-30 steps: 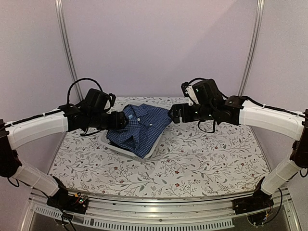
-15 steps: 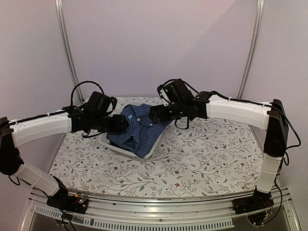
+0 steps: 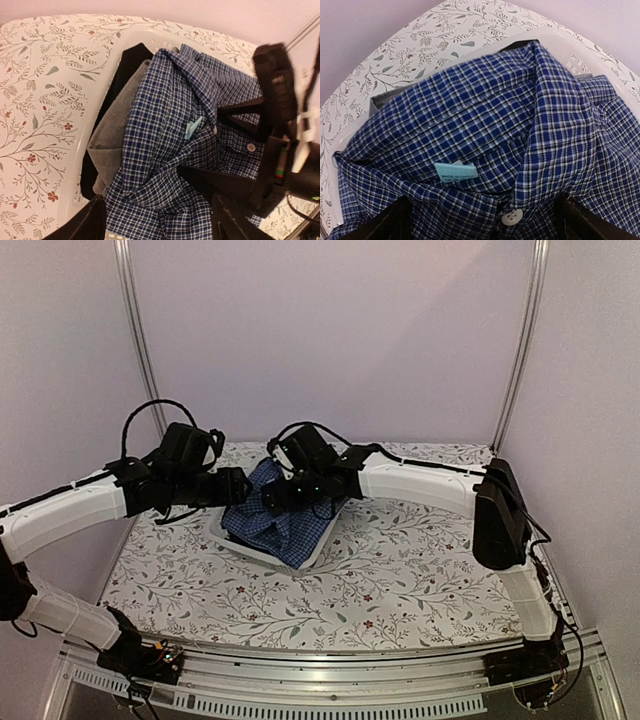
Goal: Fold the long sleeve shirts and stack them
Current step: Pick up the crumpled shirt from the bin, then place the crumpled shirt at the center of the board.
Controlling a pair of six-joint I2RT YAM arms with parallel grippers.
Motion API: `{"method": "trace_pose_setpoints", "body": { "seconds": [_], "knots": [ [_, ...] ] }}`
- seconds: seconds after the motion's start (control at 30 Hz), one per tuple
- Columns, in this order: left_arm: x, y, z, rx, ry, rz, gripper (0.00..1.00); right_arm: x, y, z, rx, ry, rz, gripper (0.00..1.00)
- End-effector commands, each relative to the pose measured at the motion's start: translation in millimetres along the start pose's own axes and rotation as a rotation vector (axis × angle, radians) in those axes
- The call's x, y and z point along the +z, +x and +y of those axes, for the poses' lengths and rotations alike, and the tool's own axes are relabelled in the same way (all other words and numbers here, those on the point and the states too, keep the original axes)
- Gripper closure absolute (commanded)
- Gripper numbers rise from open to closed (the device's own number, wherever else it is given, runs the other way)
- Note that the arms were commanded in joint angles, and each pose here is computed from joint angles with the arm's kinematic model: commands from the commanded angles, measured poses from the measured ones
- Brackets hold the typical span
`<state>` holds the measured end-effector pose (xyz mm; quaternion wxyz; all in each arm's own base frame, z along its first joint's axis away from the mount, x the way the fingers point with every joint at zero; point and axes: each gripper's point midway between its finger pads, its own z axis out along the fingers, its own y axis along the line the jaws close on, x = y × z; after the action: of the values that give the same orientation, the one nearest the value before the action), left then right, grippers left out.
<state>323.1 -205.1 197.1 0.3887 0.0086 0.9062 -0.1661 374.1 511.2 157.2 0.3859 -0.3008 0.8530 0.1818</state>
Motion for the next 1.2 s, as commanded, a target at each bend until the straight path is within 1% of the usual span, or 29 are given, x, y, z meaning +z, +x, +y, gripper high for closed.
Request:
{"method": "trace_pose_setpoints", "body": {
  "seconds": [0.0, 0.07, 0.1, 0.2, 0.27, 0.3, 0.4, 0.53, 0.6, 0.63, 0.73, 0.77, 0.8, 0.87, 0.97, 1.0, 1.1, 1.17],
  "knots": [
    [-27, -25, 15, -0.037, -0.041, -0.093, 0.28, 27, 22, -8, -0.047, 0.052, 0.056, 0.04],
    [-32, -29, 16, -0.037, -0.039, -0.104, 0.28, 29, 20, -12, -0.044, 0.079, 0.047, 0.15],
    [-33, -30, 16, -0.036, -0.036, -0.105, 0.28, 27, 16, -13, -0.040, 0.083, 0.036, 0.23],
    [-33, -29, 14, -0.034, -0.028, -0.102, 0.29, 10, -6, -12, -0.024, 0.080, -0.019, 0.56],
    [-31, -28, 14, -0.034, -0.026, -0.096, 0.30, -3, -18, -11, -0.010, 0.075, -0.053, 0.75],
    [-30, -27, 14, -0.033, -0.023, -0.092, 0.30, -14, -30, -11, 0.001, 0.069, -0.085, 0.83],
    [-27, -27, 13, -0.035, -0.013, -0.087, 0.32, -38, -48, -12, 0.020, 0.062, -0.146, 1.00],
    [-24, -26, 12, -0.041, 0.002, -0.083, 0.35, -92, -82, -17, 0.050, 0.054, -0.255, 1.00],
    [-22, -26, 11, -0.040, 0.008, -0.082, 0.36, -115, -91, -23, 0.064, 0.057, -0.298, 1.00],
    [-21, -26, 11, -0.040, 0.012, -0.082, 0.36, -136, -101, -27, 0.075, 0.058, -0.336, 1.00],
    [-16, -27, 7, -0.039, 0.028, -0.078, 0.37, -174, -115, -47, 0.108, 0.089, -0.399, 1.00],
    [-14, -27, 6, -0.036, 0.034, -0.075, 0.37, -198, -125, -54, 0.121, 0.098, -0.443, 1.00],
    [-13, -27, 4, -0.035, 0.043, -0.073, 0.37, -212, -130, -61, 0.128, 0.113, -0.470, 1.00],
    [-9, -28, -1, -0.033, 0.063, -0.067, 0.38, -260, -148, -80, 0.143, 0.156, -0.560, 1.00],
    [-4, -27, -7, -0.030, 0.086, -0.054, 0.39, -320, -168, -111, 0.168, 0.253, -0.682, 1.00],
    [-2, -27, -9, -0.029, 0.094, -0.052, 0.39, -347, -175, -120, 0.179, 0.279, -0.735, 1.00],
    [2, -25, -15, -0.029, 0.120, -0.040, 0.39, -399, -186, -139, 0.187, 0.353, -0.831, 1.00],
    [5, -24, -19, -0.027, 0.134, -0.029, 0.40, -415, -185, -151, 0.196, 0.430, -0.845, 1.00]
  ]
}}
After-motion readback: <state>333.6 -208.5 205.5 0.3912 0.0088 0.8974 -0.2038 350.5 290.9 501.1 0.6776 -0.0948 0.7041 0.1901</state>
